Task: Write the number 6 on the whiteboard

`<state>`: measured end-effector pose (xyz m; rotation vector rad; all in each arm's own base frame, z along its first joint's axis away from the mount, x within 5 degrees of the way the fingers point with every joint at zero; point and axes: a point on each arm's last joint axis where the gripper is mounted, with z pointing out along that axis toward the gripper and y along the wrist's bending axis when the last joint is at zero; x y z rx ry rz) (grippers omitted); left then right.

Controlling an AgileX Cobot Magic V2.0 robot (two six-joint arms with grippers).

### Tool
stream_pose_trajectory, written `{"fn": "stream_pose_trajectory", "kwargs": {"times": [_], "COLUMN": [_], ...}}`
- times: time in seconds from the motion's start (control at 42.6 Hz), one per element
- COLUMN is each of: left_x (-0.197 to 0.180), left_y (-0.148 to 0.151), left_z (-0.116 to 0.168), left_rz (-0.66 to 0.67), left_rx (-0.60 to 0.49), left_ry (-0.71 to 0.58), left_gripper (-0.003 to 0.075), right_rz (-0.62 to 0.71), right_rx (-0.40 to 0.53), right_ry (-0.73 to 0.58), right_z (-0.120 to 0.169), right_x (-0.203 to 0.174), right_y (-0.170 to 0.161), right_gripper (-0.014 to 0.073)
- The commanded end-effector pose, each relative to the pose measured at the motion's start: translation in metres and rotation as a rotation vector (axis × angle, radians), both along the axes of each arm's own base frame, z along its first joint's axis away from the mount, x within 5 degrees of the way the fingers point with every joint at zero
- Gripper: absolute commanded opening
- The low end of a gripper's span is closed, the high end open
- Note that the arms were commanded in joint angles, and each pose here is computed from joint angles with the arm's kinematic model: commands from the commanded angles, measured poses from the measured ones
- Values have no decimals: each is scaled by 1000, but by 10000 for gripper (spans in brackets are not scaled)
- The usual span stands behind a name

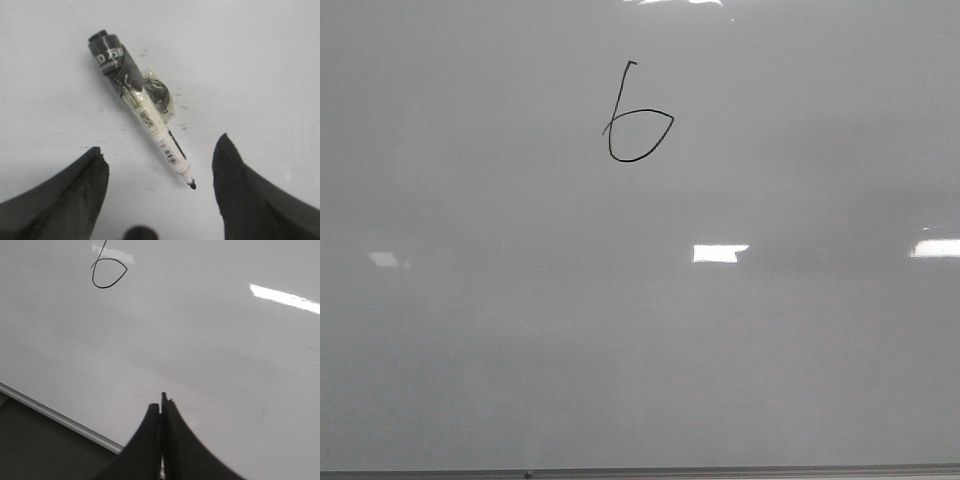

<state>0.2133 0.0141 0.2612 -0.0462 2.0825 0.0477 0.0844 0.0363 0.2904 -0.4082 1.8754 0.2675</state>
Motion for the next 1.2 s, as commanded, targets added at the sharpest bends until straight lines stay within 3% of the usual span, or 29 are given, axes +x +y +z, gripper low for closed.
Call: {"fn": "stream_pose_trajectory", "kwargs": {"times": [0.0, 0.117, 0.211, 0.376, 0.657, 1.174], "left_x": [-26, -59, -85, -120, -160, -164], "left_y": [-7, -16, -22, -26, -23, -22], "left_z": [24, 33, 35, 32, 41, 42], "left_rz": [-28, -86, -139, -206, -227, -227], "left_rx": [15, 35, 51, 37, 27, 26], "left_ry": [-181, -288, -356, -404, -544, -562], "left_gripper": [412, 304, 171, -13, -20, -20], "right_rz": [-28, -35, -43, -44, -34, -40], "right_rx": [43, 64, 102, 127, 175, 185], "right_ry": [-140, -167, -169, -213, -310, -337], "right_z": [18, 15, 10, 2, 5, 8], "right_x": [0, -5, -10, -22, -44, -45], "right_y": [-3, -4, -6, -10, -16, -17], "right_gripper": [-65, -64, -64, -64, -64, -65]}}
